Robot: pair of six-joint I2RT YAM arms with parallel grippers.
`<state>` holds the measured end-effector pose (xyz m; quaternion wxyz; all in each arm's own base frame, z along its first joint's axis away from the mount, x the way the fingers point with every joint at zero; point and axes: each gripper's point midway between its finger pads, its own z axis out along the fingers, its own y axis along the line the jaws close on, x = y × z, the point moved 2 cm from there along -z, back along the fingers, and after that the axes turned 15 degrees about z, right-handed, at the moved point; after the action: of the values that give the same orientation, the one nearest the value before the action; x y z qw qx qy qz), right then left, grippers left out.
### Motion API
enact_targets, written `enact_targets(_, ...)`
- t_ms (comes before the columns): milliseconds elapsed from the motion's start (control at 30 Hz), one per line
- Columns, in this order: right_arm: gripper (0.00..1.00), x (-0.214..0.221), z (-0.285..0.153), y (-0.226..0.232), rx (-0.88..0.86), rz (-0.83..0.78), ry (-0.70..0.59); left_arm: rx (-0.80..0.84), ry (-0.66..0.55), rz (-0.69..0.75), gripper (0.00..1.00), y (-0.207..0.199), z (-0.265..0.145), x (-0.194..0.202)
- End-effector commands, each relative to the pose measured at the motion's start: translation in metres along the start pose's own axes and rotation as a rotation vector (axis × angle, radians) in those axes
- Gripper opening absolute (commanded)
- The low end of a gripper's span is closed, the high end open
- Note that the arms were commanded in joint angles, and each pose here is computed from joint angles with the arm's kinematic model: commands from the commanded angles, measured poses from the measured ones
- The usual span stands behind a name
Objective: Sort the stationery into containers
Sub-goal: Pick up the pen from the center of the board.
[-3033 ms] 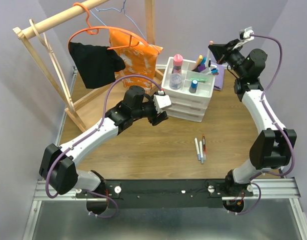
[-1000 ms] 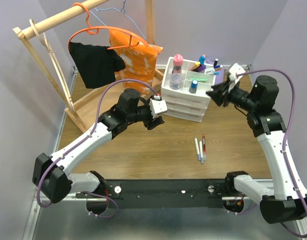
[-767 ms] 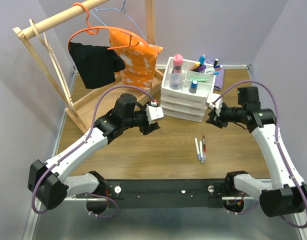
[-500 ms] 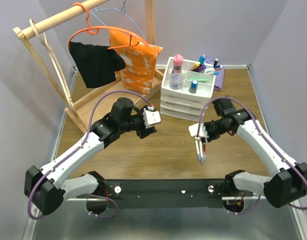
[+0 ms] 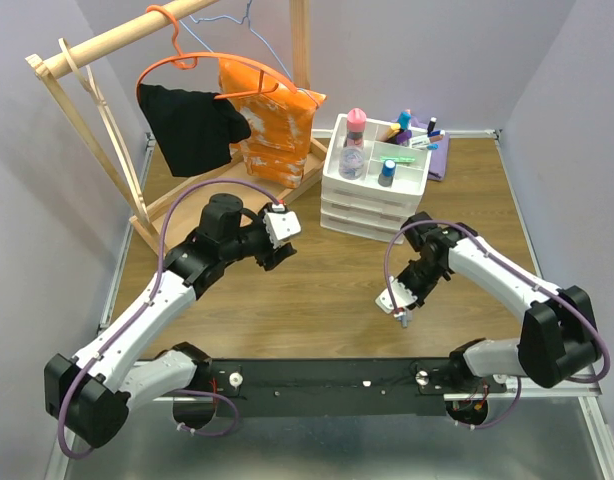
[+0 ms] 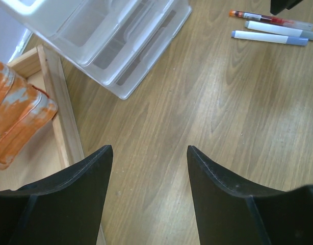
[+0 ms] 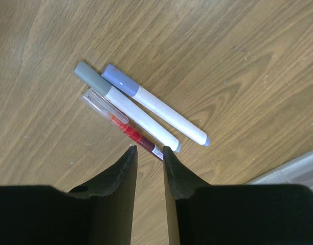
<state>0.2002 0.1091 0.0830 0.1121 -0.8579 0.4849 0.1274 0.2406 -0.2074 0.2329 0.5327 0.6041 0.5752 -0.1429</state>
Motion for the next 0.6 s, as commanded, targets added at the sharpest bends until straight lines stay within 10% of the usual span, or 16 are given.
enact_targets(0, 0.32, 0.007, 0.007, 0.014, -0.09, -0.062, 0.041, -0.018, -0.017, -0.037, 0.69, 0.002, -0.004, 0.003)
enact_targets(567, 0.31, 0.026, 0.04, 0.011, -0.135, -0.053, 0.074, -0.063, -0.001, -0.1, 0.69, 0.021, -0.009, 0.011)
